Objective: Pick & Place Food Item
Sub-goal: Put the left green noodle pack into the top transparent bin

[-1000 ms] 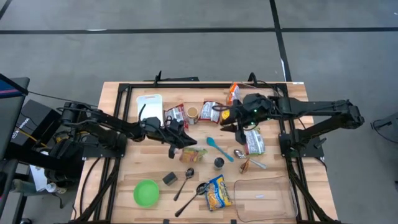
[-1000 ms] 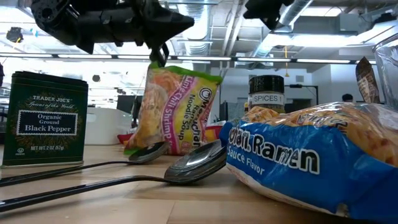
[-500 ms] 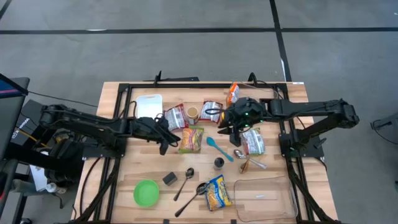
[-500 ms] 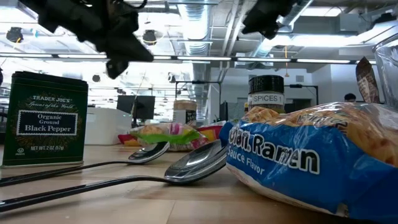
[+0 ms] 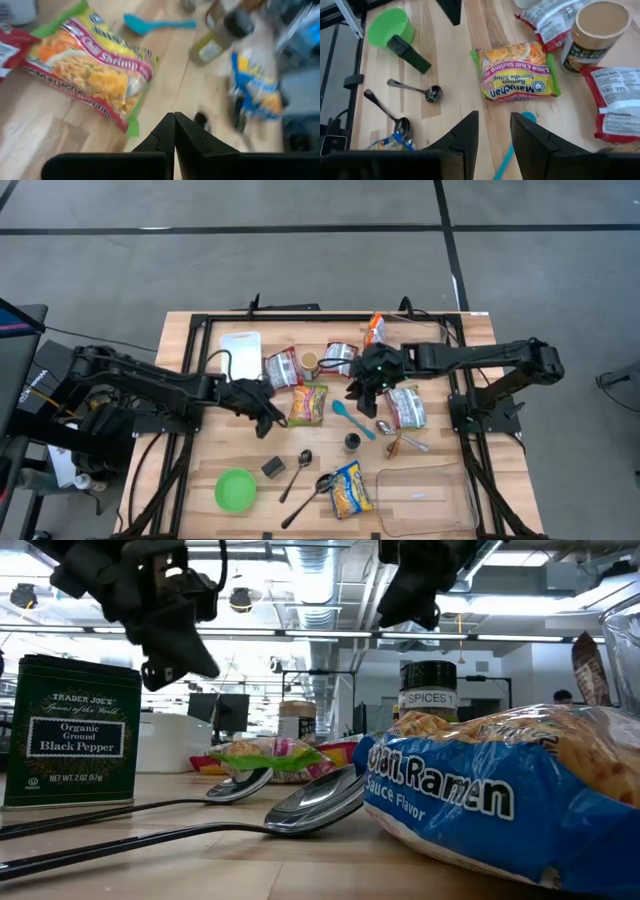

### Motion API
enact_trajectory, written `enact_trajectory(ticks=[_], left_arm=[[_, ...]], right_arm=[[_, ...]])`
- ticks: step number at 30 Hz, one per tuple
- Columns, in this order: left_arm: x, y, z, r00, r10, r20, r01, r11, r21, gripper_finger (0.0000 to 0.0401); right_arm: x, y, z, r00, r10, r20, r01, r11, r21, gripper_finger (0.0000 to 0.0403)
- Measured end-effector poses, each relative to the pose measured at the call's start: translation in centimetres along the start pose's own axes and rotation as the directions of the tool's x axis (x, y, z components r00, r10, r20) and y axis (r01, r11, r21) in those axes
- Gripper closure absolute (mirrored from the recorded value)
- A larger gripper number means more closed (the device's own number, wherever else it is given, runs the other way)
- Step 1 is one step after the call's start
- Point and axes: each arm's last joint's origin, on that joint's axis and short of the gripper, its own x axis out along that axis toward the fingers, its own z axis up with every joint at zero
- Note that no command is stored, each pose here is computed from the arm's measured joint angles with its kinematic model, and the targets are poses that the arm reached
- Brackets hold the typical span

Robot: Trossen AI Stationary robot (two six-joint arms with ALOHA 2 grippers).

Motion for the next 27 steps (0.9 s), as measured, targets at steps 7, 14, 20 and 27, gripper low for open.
enact_trajectory(ticks=[7,14,20,27], left_arm=[[2.1,0.2,-1.5,0.993,0.102,-0.066,-0.096,0.991,0.095,0.0398],[3.4,0.7,-2.2,0.982,0.150,-0.113,-0.138,0.985,0.103,0.0359],[3.8,0.9,-2.3,0.981,0.166,-0.103,-0.147,0.974,0.174,0.0286],[3.9,0.7,-2.0,0.985,0.160,-0.062,-0.141,0.963,0.230,0.0218]], right_arm=[[0.0,0.0,0.0,1.000,0.001,0.002,-0.001,1.000,-0.001,0.0295],[0.0,0.0,0.0,1.000,0.000,0.002,0.000,1.000,-0.001,0.0295],[0.0,0.0,0.0,1.000,0.001,0.002,-0.001,1.000,-0.003,0.0295],[0.0,0.0,0.0,1.000,0.001,0.003,-0.001,1.000,-0.003,0.0295]])
